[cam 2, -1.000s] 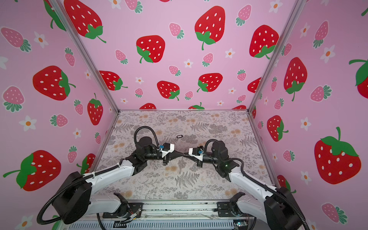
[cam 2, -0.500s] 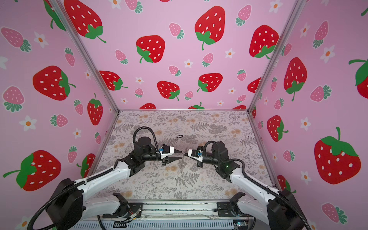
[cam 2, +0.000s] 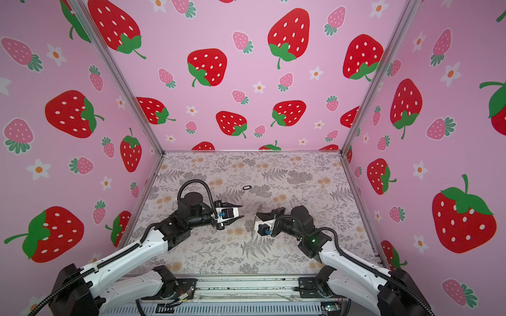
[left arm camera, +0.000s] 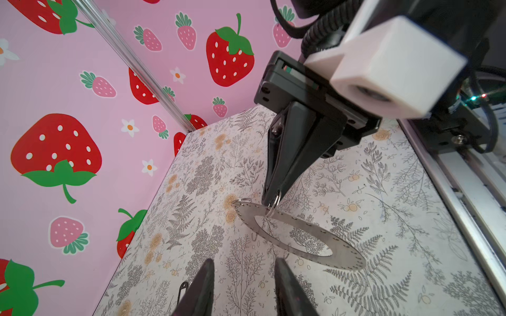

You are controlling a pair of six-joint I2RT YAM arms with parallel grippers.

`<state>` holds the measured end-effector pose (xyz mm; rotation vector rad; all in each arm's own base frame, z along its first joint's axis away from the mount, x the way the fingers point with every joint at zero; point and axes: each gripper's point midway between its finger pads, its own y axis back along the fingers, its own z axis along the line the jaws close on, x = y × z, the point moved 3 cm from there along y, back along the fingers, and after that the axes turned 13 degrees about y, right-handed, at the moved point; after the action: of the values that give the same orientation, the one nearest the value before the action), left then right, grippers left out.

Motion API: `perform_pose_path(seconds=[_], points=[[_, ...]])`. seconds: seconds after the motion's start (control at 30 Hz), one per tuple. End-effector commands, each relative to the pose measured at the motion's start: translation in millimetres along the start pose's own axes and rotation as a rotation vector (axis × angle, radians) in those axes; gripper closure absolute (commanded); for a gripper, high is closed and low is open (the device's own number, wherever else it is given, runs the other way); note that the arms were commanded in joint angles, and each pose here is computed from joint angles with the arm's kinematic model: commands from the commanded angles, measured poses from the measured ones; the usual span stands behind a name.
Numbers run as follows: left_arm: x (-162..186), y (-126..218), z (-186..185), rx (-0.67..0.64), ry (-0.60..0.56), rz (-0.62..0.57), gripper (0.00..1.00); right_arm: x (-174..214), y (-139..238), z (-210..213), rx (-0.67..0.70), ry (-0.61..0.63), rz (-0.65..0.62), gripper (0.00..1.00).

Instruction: Put the keys on the keyring

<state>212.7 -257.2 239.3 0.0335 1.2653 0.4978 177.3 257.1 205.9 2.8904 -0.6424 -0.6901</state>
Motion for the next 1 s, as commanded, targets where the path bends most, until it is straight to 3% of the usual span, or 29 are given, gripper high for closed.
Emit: perform_pose_path(seconds=[0.0, 0.23, 0.7, 0.97], points=[[-6.5, -3.6, 1.2, -0.004, -0.053, 0.021, 0.61, -6.2, 1.9, -19.7, 0.096, 0.120, -0.005, 1.00], [-8.1, -17.0, -8.3, 0.031, -0.070, 0.038, 0.63, -6.2, 2.7, -20.5, 0.121, 0.133, -0.006, 1.00], [-20.0, -19.2, -4.4, -0.023, -0.038, -0.010, 0.65, -19.4, 13.5, -21.9, 0.168, 0.166, -0.077, 1.00], [-22.8, -26.1, -22.2, -0.012, -0.105, 0.008, 0.66, -20.8, 5.1, -18.9, 0.125, 0.169, -0.104, 1.00]])
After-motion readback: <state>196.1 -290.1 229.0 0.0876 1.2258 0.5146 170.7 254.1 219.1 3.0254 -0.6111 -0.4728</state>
